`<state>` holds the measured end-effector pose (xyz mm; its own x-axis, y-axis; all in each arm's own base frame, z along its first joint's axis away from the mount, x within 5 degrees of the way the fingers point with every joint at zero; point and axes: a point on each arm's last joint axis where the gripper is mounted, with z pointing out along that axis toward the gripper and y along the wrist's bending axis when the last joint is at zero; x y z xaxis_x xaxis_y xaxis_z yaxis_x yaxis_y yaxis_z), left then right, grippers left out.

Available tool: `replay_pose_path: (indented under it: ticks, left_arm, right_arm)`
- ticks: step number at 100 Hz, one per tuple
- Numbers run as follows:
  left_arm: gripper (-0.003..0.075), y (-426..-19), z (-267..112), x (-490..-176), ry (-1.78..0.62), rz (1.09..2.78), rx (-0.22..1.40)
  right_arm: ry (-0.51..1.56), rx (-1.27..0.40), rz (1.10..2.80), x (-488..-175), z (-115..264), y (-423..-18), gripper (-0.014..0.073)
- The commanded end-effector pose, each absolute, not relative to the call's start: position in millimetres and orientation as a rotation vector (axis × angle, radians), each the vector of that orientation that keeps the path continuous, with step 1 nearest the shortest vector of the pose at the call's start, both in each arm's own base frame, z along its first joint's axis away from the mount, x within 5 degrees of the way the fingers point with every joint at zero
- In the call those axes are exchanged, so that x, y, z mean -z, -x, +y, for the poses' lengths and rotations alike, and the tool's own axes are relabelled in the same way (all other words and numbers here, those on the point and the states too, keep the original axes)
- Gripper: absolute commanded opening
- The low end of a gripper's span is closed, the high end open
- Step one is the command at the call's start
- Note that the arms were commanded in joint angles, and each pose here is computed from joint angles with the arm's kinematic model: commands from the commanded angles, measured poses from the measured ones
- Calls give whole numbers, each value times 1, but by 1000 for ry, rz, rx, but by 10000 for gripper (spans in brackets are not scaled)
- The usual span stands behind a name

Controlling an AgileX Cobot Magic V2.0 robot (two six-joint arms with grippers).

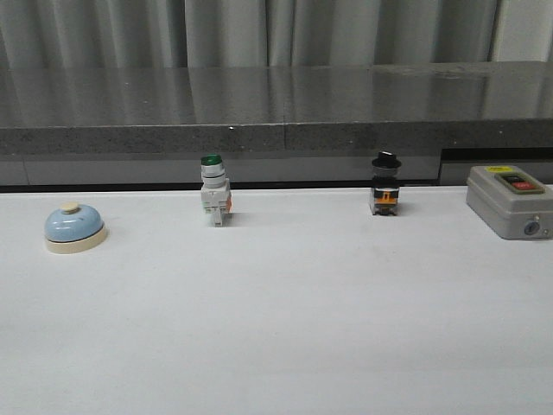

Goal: Place and press bell with both arms

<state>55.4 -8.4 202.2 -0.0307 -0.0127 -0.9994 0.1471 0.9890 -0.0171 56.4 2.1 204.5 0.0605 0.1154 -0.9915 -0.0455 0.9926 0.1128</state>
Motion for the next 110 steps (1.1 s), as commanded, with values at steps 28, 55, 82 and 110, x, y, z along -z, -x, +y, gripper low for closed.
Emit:
replay_pose_path:
  ticks: [28,55,82,110]
  left_arm:
    - [-20,-55,-8,-198,-88,1522,134]
    - [-20,-52,-8,-220,-86,1479,137]
    - [-20,-58,-9,-286,-83,1549,156]
    - [-20,-103,-18,-350,-97,1851,182]
  right_arm:
    - [-49,-120,1392,-218,2,-53,-60]
    - [-49,-120,1392,-218,2,-53,-60]
    - [-49,-120,1392,-218,2,-53,-60]
    - [-49,-120,1392,-218,2,-53,-60]
